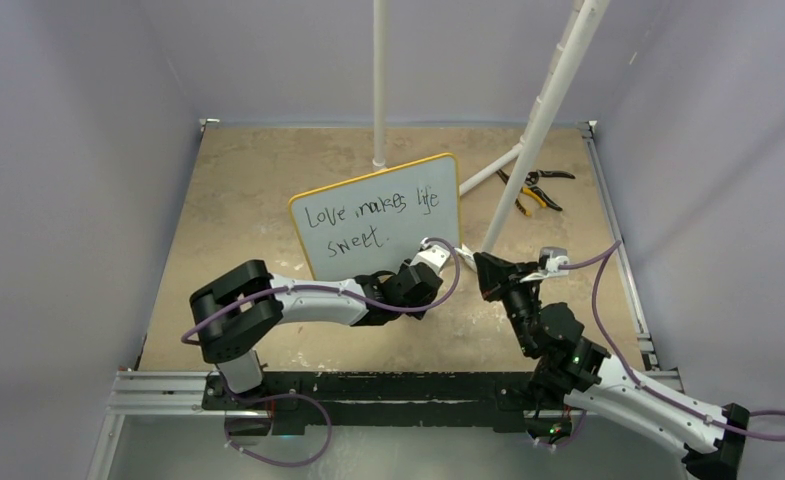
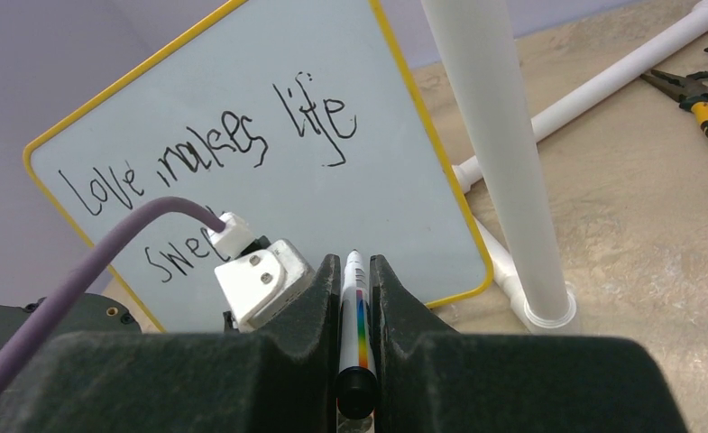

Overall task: Write a sentence on the whiteboard
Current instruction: Close the whiteboard marker at the center of the board.

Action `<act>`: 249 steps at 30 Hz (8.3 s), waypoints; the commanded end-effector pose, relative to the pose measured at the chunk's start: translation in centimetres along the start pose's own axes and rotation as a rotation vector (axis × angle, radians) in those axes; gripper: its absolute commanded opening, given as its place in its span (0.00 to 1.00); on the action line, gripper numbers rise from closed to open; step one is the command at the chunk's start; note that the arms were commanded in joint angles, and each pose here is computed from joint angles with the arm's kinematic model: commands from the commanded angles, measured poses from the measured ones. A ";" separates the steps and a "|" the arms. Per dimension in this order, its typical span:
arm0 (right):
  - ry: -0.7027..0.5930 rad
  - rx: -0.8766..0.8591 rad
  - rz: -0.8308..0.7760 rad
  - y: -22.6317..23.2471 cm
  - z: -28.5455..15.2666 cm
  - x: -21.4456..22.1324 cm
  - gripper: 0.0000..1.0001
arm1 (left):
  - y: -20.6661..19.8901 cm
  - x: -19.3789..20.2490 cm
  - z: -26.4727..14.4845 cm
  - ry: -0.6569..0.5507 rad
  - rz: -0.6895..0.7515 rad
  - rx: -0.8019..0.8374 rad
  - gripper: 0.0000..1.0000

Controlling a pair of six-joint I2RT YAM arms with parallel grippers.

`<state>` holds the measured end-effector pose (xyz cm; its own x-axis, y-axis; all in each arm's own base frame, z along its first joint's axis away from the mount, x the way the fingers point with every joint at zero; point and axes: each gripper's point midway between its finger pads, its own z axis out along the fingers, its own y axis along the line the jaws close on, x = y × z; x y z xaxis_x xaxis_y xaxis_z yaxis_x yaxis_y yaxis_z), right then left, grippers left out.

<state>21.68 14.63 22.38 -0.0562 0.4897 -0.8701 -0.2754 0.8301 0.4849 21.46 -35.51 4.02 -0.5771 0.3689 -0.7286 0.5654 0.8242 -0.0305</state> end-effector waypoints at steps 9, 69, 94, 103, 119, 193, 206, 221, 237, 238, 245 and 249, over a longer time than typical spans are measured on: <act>0.002 0.040 0.016 -0.8 0.1 0.6 0.00 | -0.2 -1.9 1.3 -0.067 0.006 -0.030 0.40; 0.255 -0.311 0.307 9.1 -1.7 0.3 0.00 | 1.2 -2.4 -11.7 -0.308 0.058 0.278 0.00; 0.431 -0.454 0.178 12.6 -4.5 -2.1 0.00 | 1.9 -4.3 -20.2 -0.332 0.222 0.375 0.00; 0.438 -0.478 0.185 13.3 -4.3 -1.9 0.00 | 1.4 -4.5 -20.9 -0.354 0.231 0.415 0.00; 0.454 -0.491 0.199 13.6 -4.4 -1.4 0.00 | 1.0 -4.6 -21.4 -0.371 0.240 0.449 0.00; 0.504 -0.552 0.222 14.7 -5.0 -0.4 0.00 | 0.8 -5.0 -22.3 -0.406 0.237 0.479 0.00; 0.560 -0.594 0.226 15.2 -4.9 0.7 0.00 | 0.4 -5.1 -23.0 -0.422 0.241 0.514 0.00; 0.613 -0.660 0.265 15.3 -4.5 0.8 0.00 | 0.5 -5.6 -24.0 -0.460 0.235 0.527 0.00; 0.688 -0.716 0.320 15.6 -4.4 3.9 0.00 | -0.3 -8.1 -24.3 -0.525 0.225 0.530 0.00; 0.694 -0.725 0.334 15.6 -4.6 4.2 0.00 | -0.4 -7.9 -24.1 -0.519 0.228 0.531 0.00; 0.739 -0.778 0.410 15.2 -5.7 6.6 0.00 | -0.3 -6.9 -23.3 -0.460 0.230 0.520 0.00; 0.744 -0.777 0.429 14.5 -5.7 7.4 0.00 | 0.0 -6.0 -23.1 -0.413 0.224 0.512 0.01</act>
<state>13.55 28.42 22.60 -0.7368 0.2515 -0.6276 -0.5906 0.2127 0.7785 10.83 -26.03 19.35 -0.2478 0.3782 -0.8919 0.9046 0.4199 -0.0732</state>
